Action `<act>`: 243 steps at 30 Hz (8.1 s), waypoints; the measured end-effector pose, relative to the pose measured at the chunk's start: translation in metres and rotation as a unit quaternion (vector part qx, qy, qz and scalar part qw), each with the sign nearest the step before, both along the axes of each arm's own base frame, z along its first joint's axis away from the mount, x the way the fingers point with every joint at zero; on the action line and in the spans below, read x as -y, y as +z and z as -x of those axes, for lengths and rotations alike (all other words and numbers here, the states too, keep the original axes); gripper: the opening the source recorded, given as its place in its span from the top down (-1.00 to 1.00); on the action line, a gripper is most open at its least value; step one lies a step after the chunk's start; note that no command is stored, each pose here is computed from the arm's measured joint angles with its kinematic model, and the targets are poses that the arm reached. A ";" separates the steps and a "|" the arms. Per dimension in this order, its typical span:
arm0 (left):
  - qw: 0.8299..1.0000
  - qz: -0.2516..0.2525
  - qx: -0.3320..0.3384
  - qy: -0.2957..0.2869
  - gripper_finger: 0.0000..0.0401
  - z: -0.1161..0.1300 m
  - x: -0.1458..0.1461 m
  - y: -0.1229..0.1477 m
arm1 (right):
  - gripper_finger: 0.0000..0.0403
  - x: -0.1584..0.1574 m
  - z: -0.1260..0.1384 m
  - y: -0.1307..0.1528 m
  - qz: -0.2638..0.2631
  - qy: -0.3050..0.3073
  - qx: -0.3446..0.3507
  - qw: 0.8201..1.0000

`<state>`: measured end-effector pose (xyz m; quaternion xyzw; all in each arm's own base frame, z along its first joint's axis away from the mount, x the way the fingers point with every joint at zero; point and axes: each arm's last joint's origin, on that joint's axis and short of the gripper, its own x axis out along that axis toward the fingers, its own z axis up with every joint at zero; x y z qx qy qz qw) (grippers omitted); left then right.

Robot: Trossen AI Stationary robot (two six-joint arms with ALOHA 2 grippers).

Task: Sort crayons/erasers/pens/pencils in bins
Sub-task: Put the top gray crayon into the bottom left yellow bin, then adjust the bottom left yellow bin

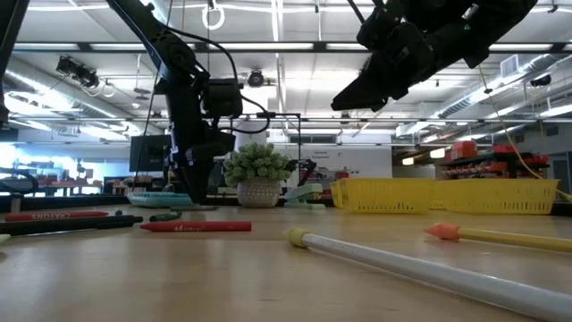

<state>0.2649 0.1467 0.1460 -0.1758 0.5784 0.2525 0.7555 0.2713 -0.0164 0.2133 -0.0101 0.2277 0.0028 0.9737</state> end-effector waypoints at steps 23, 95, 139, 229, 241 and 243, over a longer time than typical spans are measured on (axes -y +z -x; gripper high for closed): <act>1.000 0.018 -0.023 -0.001 0.31 -0.006 -0.003 -0.025 | 0.45 0.016 0.000 0.002 0.002 -0.030 0.014 0.999; 0.780 -0.244 0.433 -0.380 0.85 -0.176 0.013 0.056 | 0.45 0.020 0.130 0.057 -0.021 -0.198 -0.058 0.978; 0.774 -0.269 0.386 -0.423 0.80 -0.194 0.014 -0.025 | 0.45 0.021 0.130 0.057 -0.078 -0.235 -0.045 0.968; 0.784 -0.282 0.483 -0.270 0.81 -0.045 0.049 0.065 | 0.11 0.058 0.059 -0.042 0.037 -0.145 -0.340 0.928; 0.784 -0.283 0.482 -0.268 0.84 -0.045 0.050 0.065 | 0.11 0.053 0.061 -0.034 -0.033 -0.153 -0.309 0.938; 0.784 -0.283 0.482 -0.268 0.83 -0.045 0.050 0.065 | 0.11 0.053 0.062 -0.032 -0.037 -0.156 -0.303 0.939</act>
